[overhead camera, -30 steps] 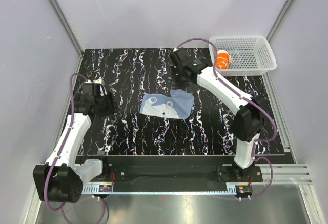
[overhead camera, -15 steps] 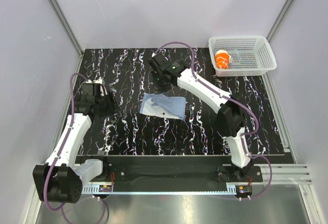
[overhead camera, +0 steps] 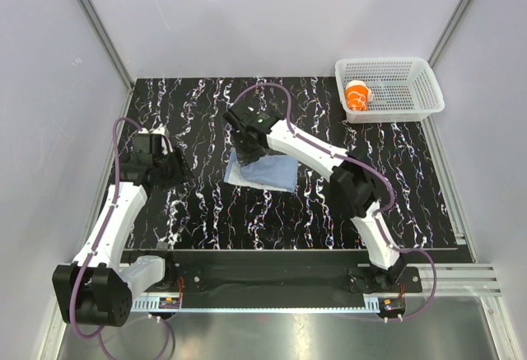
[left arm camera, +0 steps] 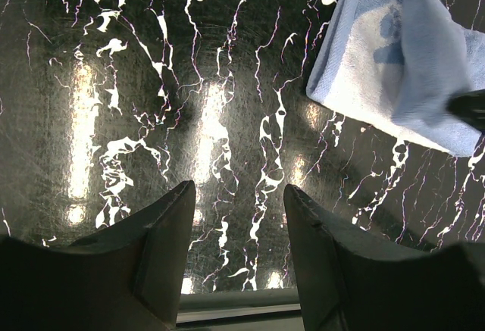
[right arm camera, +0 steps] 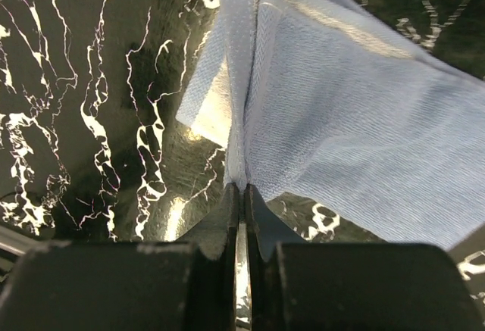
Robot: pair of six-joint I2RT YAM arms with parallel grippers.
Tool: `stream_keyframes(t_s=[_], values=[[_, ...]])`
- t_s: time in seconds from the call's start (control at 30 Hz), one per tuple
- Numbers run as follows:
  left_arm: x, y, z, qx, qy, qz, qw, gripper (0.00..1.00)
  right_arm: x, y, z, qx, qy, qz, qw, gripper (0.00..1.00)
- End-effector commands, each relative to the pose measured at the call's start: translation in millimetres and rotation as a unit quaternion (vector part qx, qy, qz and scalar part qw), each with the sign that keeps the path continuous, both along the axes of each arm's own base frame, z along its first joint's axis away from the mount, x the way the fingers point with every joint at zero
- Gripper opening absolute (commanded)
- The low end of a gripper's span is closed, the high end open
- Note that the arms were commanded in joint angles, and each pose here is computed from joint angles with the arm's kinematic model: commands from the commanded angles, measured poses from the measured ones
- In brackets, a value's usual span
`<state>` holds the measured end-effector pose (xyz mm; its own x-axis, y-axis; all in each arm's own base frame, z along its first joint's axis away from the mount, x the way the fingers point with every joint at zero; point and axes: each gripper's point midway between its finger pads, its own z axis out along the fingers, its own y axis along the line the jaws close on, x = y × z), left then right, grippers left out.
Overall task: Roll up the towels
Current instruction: Fold the towel
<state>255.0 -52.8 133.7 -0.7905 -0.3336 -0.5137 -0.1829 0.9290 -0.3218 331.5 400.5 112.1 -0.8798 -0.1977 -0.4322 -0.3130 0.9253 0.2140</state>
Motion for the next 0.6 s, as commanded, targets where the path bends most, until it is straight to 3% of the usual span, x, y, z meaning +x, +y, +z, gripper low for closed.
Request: stream_keyframes(t_s=[0.0, 0.1, 0.13, 0.23, 0.27, 0.33, 0.57], values=[[6.2, -2.3, 6.9, -0.003, -0.023, -0.004, 1.0, 0.55, -3.0, 27.9, 4.2, 0.032, -0.009, 0.016, 0.999, 0.0], [5.9, -2.0, 6.3, -0.002, -0.023, -0.003, 1.0, 0.55, -5.7, 37.8, -7.5, 0.037, -0.001, 0.024, 0.999, 0.11], [6.0, -1.7, 6.2, -0.001, -0.023, -0.003, 1.0, 0.55, -6.9, 42.9, -8.9, 0.043, -0.001, 0.028, 0.999, 0.28], [5.6, -2.4, 5.0, -0.002, -0.019, -0.004, 1.0, 0.55, -5.3, 48.3, -18.9, 0.045, 0.0, 0.029, 0.999, 0.46], [6.0, -2.3, 4.3, -0.001, -0.019, -0.004, 1.0, 0.55, -5.2, 49.7, -22.8, 0.044, 0.001, 0.03, 0.999, 0.59], [5.9, -1.9, 3.6, 0.001, -0.017, -0.003, 1.0, 0.55, -7.4, 54.4, -21.9, 0.054, 0.006, 0.037, 0.998, 0.71], [5.7, 0.5, -1.6, 0.01, -0.006, 0.002, 1.0, 0.55, 1.9, 45.7, 30.0, 0.066, -0.051, 0.033, 0.996, 0.86]])
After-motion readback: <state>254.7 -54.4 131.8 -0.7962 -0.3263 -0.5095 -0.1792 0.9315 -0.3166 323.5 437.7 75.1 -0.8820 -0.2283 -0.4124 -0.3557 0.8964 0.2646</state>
